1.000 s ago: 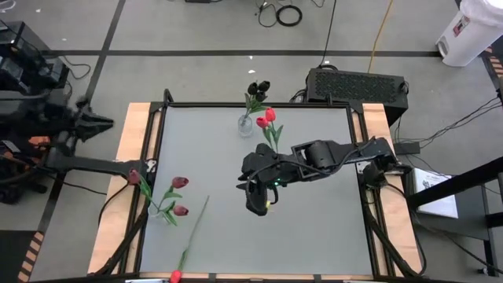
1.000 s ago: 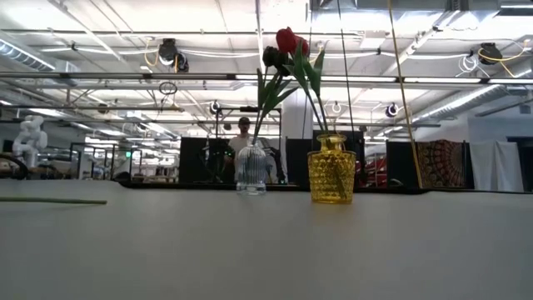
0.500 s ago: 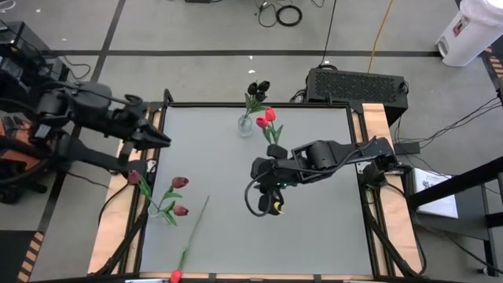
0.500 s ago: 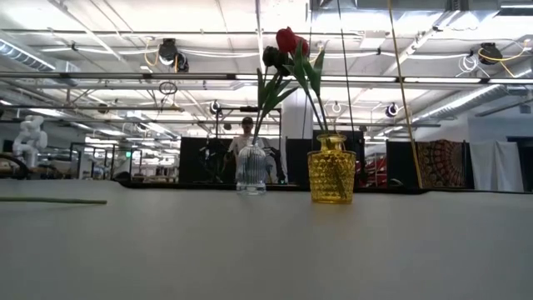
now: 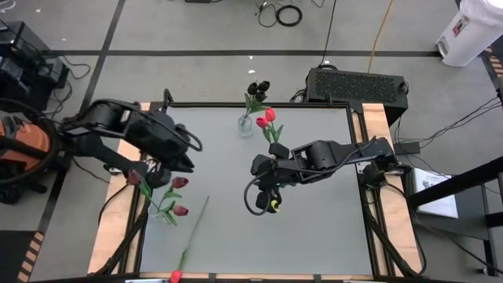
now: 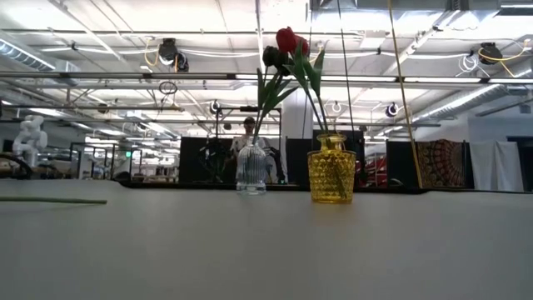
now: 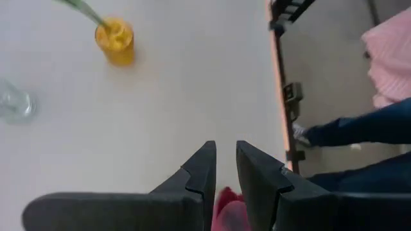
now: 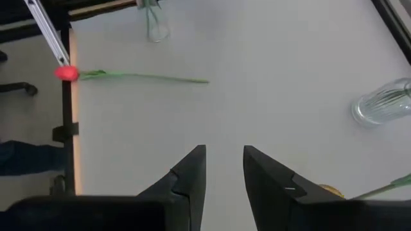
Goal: Sort flowers into vase by color
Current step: Put the pink tulip into the yellow vase
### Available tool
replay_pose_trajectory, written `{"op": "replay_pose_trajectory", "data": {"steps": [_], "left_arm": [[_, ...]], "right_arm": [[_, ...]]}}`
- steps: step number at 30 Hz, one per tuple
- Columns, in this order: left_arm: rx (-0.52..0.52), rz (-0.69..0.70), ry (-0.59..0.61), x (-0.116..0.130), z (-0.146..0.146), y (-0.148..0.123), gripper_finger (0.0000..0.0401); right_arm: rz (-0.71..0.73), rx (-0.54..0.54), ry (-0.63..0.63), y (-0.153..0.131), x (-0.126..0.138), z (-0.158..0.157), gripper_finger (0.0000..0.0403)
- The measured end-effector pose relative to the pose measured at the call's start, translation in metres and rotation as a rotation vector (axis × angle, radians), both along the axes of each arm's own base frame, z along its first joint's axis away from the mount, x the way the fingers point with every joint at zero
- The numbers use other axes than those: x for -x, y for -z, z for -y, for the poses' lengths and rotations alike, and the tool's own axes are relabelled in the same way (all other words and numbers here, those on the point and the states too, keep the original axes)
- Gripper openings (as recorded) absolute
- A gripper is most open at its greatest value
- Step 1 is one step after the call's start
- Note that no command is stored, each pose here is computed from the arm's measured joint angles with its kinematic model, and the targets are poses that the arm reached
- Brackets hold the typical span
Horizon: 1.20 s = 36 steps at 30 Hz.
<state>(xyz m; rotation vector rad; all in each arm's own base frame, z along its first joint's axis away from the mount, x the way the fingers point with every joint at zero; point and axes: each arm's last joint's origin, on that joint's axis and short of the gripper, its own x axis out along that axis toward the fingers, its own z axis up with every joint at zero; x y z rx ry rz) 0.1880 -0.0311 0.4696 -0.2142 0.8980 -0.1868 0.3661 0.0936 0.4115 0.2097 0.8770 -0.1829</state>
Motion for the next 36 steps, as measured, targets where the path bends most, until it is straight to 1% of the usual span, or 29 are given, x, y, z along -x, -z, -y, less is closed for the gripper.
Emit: {"op": "replay_pose_trajectory", "data": {"steps": [5,10,20,22,25,30,36], "left_arm": [[-0.030,-0.065,-0.059,-0.017,0.001,0.010,0.0067],[-0.084,-0.076,-0.091,-0.025,-0.006,0.014,0.0067],[-0.146,-0.053,-0.162,-0.028,-0.042,0.014,0.0067],[-0.136,-0.043,-0.158,-0.032,-0.049,0.018,0.0067],[-0.094,-0.043,-0.138,-0.039,-0.061,0.029,0.0067],[-0.082,-0.094,-0.111,-0.047,-0.079,0.056,0.0067],[-0.016,-0.134,-0.020,-0.053,-0.094,0.093,0.0067]], "right_arm": [[0.014,-0.030,0.034,-0.001,-0.001,0.000,0.0095],[0.023,-0.058,0.062,-0.001,-0.001,-0.001,0.0095],[0.114,-0.092,0.052,-0.007,-0.007,-0.008,0.0095],[0.126,-0.096,0.048,-0.008,-0.007,-0.009,0.0095],[0.126,-0.095,0.044,-0.008,-0.007,-0.011,0.0095],[0.125,-0.093,0.035,-0.008,-0.006,-0.013,0.0095],[0.125,-0.095,0.026,-0.008,-0.005,-0.018,0.0095]]}}
